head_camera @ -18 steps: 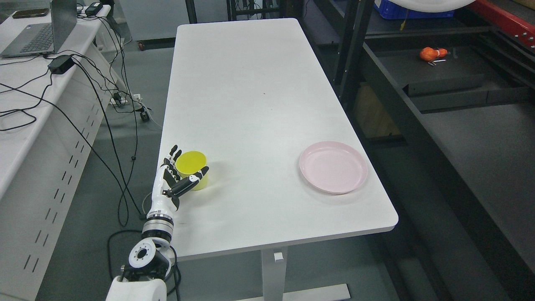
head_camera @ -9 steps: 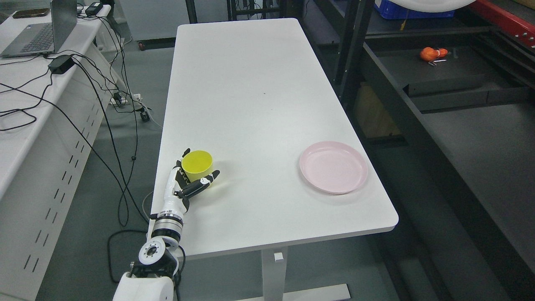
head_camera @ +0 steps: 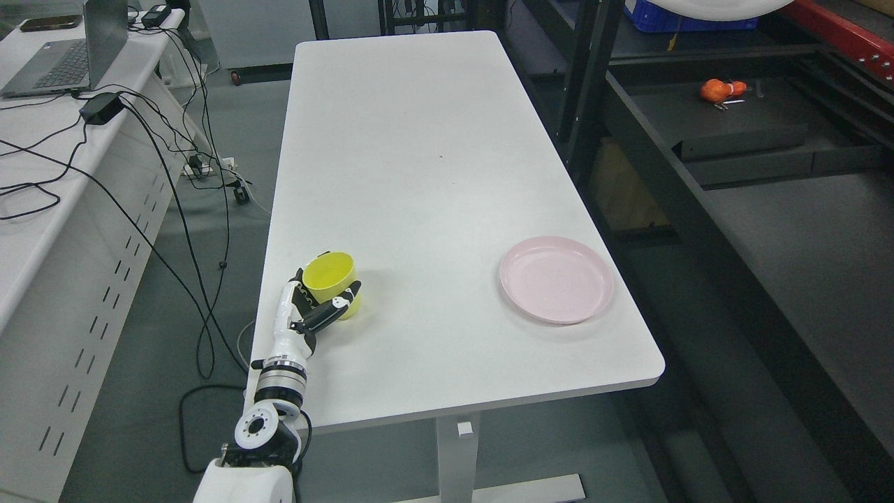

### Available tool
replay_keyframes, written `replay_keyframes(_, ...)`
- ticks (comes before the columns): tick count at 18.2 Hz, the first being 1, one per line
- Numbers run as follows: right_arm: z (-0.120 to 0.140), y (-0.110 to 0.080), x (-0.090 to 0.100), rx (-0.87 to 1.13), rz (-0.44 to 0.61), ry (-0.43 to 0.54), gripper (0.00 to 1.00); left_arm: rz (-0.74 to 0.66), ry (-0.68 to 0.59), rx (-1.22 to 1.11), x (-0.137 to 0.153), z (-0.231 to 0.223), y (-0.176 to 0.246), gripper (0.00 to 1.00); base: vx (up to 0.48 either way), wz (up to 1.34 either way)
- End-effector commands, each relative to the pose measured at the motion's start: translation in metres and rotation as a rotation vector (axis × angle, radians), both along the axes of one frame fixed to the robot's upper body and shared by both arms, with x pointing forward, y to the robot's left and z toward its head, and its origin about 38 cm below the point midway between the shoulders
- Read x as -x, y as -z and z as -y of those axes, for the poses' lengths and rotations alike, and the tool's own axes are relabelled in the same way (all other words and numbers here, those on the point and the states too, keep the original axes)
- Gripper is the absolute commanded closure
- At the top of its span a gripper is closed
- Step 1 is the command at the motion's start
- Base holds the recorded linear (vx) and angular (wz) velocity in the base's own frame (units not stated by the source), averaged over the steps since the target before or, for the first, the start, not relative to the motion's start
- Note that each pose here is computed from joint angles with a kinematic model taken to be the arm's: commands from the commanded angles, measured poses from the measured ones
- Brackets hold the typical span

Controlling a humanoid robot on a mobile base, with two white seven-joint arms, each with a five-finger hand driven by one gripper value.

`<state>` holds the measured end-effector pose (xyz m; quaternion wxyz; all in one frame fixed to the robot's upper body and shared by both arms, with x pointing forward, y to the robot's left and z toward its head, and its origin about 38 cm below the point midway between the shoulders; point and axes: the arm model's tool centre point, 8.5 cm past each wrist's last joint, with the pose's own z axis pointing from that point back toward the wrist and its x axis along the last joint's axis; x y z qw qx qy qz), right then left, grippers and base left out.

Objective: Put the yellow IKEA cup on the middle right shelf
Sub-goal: 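Close the left hand around the yellow cup, then lift the yellow cup with the left hand while turning toward the shelves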

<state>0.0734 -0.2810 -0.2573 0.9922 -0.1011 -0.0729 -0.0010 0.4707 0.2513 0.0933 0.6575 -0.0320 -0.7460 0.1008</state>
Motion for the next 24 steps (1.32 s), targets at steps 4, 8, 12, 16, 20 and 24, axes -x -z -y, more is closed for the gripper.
replay_keyframes(4, 0.01, 0.0, 0.009, 0.012, -0.013, 0.008, 0.01, 0.271, 0.042, -0.018, 0.044, 0.011, -0.055, 1.0, 0.003, 0.0)
replay_keyframes(8, 0.01, 0.0, 0.009, 0.012, -0.013, 0.008, 0.01, 0.386, 0.057, -0.014, 0.063, 0.017, -0.078, 0.99, 0.001, 0.0)
replay_keyframes(12, 0.01, 0.0, 0.009, 0.012, -0.013, 0.008, 0.01, 0.451, 0.055, -0.01, 0.073, 0.017, -0.091, 0.99, -0.02, 0.0)
replay_keyframes(16, 0.01, 0.0, 0.009, 0.012, -0.013, 0.008, 0.01, 0.491, 0.051, -0.008, 0.079, 0.017, -0.098, 0.99, -0.083, -0.06)
replay_keyframes(20, 0.01, 0.0, 0.009, 0.012, -0.013, 0.008, 0.01, 0.488, 0.053, -0.008, 0.079, 0.018, -0.097, 0.99, -0.076, -0.09)
replay_keyframes(24, 0.01, 0.0, 0.008, 0.012, -0.012, 0.008, 0.01, 0.485, 0.057, -0.008, 0.079, 0.019, -0.097, 0.99, -0.044, -0.08)
